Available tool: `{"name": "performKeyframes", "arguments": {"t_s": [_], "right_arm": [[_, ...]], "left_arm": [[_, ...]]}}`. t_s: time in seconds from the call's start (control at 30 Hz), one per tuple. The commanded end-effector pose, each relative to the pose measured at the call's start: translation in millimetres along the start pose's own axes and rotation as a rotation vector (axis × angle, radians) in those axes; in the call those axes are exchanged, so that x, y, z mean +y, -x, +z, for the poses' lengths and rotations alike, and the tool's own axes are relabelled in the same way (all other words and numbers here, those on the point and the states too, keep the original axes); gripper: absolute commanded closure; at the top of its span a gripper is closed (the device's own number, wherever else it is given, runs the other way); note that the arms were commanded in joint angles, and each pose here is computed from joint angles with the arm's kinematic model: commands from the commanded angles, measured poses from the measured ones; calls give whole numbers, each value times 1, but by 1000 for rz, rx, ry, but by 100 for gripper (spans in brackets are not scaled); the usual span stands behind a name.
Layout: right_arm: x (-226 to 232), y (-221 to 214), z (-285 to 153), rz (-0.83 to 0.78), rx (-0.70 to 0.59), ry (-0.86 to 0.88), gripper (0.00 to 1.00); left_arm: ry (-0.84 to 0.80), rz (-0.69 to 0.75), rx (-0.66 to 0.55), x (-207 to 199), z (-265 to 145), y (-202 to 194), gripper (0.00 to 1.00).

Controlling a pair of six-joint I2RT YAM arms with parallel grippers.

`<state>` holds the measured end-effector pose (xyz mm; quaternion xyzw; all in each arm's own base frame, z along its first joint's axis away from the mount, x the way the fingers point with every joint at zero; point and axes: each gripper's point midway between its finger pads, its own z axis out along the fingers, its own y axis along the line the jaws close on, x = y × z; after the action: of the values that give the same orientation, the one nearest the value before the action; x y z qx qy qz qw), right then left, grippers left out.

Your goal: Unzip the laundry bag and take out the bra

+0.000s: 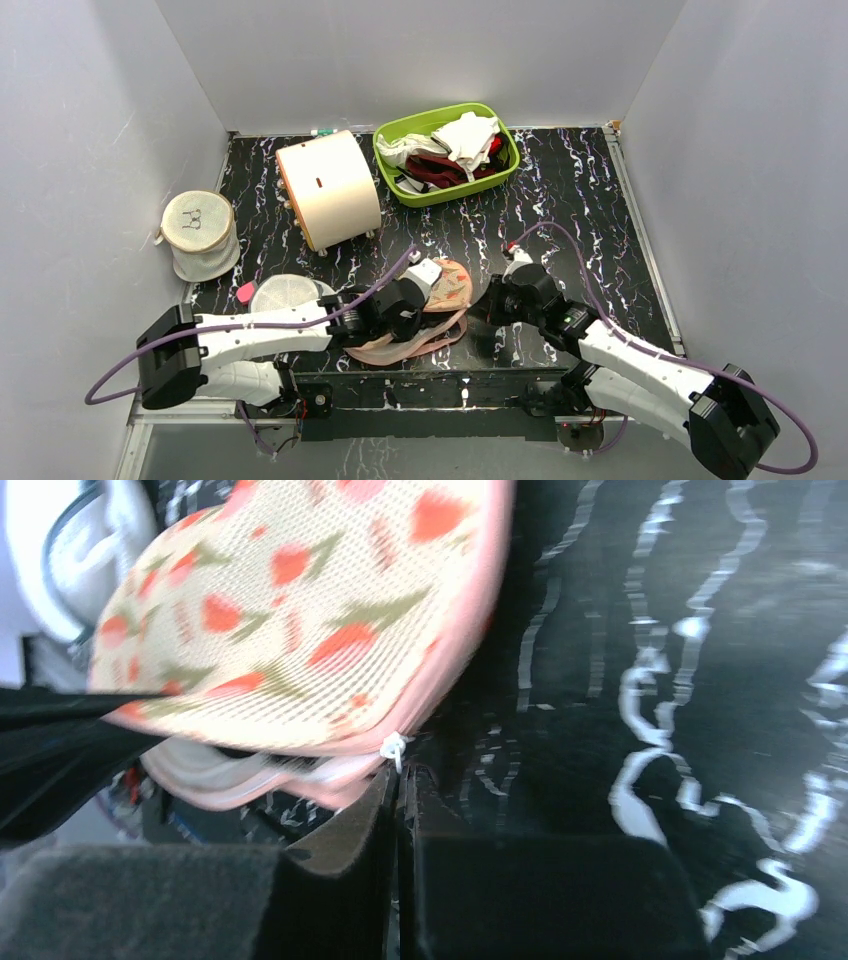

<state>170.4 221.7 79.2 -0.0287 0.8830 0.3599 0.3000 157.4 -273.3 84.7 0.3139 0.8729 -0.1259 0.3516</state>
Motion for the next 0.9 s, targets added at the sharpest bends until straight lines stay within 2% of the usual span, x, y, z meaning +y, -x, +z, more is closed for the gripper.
{"name": "performKeyframes", "arguments": {"t_s": [0.0,0.1,0.2,0.23,0.43,0.57,0.63,0.73,0.87], "right_arm": [[-29,39,-9,15,-121,-179,100],[-29,45,-11,-10,-126,-187,100],[-13,43,-10,-44,-99,-102,100],[-8,41,-10,-51,-90,-70,100],[12,39,-18,-63,-90,39,100],[23,39,-24,-69,-89,87,100],[24,36,-27,-70,-70,91,100],[28,33,-30,-69,-47,106,100],[35,27,-33,-54,-37,159,100]], "left_arm": [[25,-21,-43,11,-15,4,100],[4,-5,-34,8,-14,3,100],[-50,22,-17,-3,-11,3,100],[-67,30,-11,-7,-11,4,97],[-190,47,-20,-36,-10,24,58],[-289,55,-54,-61,-7,44,45],[-307,63,-74,-68,-5,56,43],[-282,95,-42,-73,14,59,44],[-238,132,-25,-73,30,65,49]]}}
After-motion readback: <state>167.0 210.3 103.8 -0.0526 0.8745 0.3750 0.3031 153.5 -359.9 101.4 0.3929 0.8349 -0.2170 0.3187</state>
